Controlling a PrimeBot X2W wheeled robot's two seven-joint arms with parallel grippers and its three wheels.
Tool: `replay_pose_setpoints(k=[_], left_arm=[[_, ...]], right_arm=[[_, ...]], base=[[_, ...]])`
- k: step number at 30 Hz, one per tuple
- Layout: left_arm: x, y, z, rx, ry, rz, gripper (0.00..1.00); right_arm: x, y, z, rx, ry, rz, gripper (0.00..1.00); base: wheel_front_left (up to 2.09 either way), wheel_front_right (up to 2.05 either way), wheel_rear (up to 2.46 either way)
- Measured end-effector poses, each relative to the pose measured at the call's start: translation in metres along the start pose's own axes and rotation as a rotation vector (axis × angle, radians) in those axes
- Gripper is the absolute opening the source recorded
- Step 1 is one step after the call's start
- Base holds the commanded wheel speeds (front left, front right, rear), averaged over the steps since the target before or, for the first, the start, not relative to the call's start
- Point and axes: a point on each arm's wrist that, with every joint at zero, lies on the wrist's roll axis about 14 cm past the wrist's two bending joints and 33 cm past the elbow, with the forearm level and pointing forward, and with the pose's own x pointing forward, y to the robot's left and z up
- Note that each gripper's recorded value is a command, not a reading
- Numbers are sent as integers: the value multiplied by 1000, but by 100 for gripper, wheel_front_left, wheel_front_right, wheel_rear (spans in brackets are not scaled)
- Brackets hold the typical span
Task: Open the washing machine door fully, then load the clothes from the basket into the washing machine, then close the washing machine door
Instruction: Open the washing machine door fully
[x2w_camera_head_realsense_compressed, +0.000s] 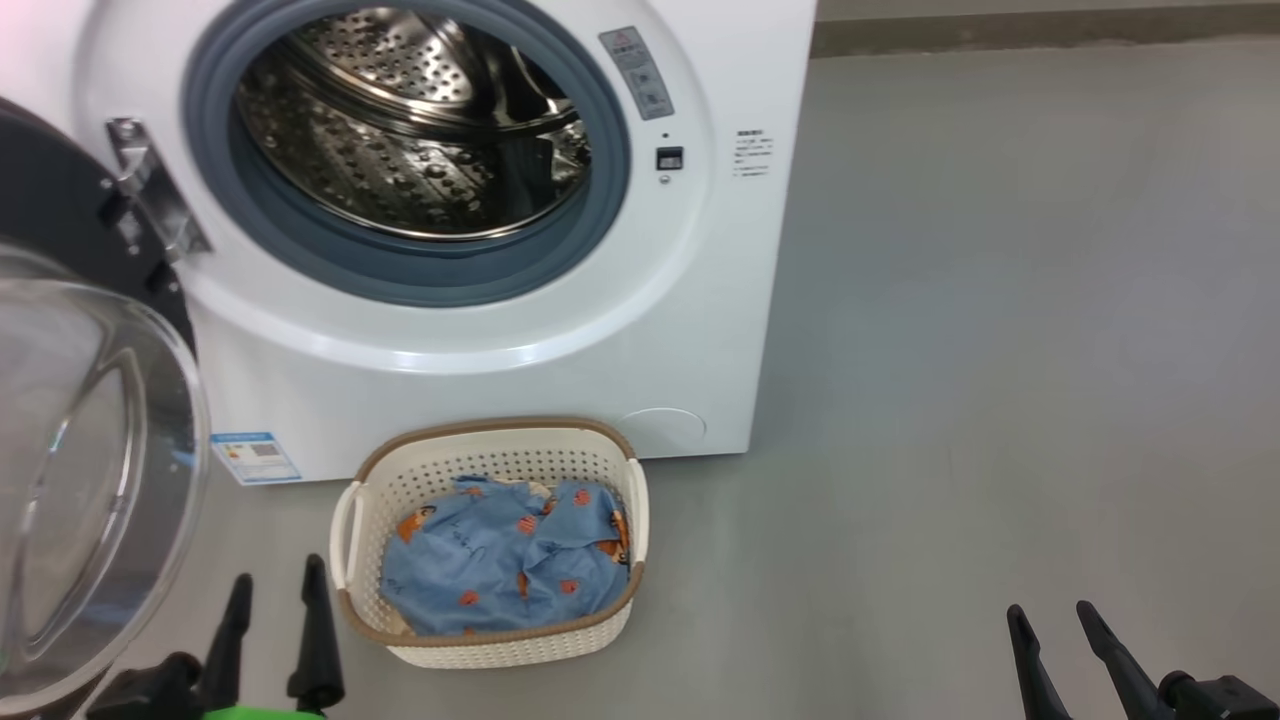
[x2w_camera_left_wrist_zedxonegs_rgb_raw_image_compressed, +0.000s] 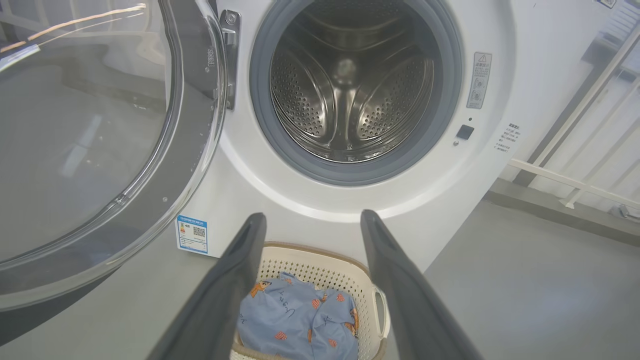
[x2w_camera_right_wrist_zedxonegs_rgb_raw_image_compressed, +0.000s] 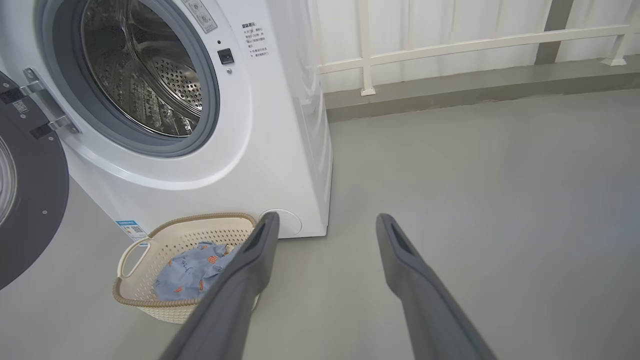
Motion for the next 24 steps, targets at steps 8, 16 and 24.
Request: replay_pose_setpoints(k=[8, 16, 24], left_arm=[[-2, 1, 2, 22, -6, -24, 100], [-17, 1, -2, 52, 15, -41, 100], [-25, -3, 4, 59, -3, -54, 100]], right_arm=[[-5, -10, 4, -3, -11, -31, 100], [-5, -10, 7, -14, -21, -30, 100], [-4, -6, 9, -24, -28, -17, 100]], base=[[0, 0, 0], [0, 0, 0], [0, 0, 0]])
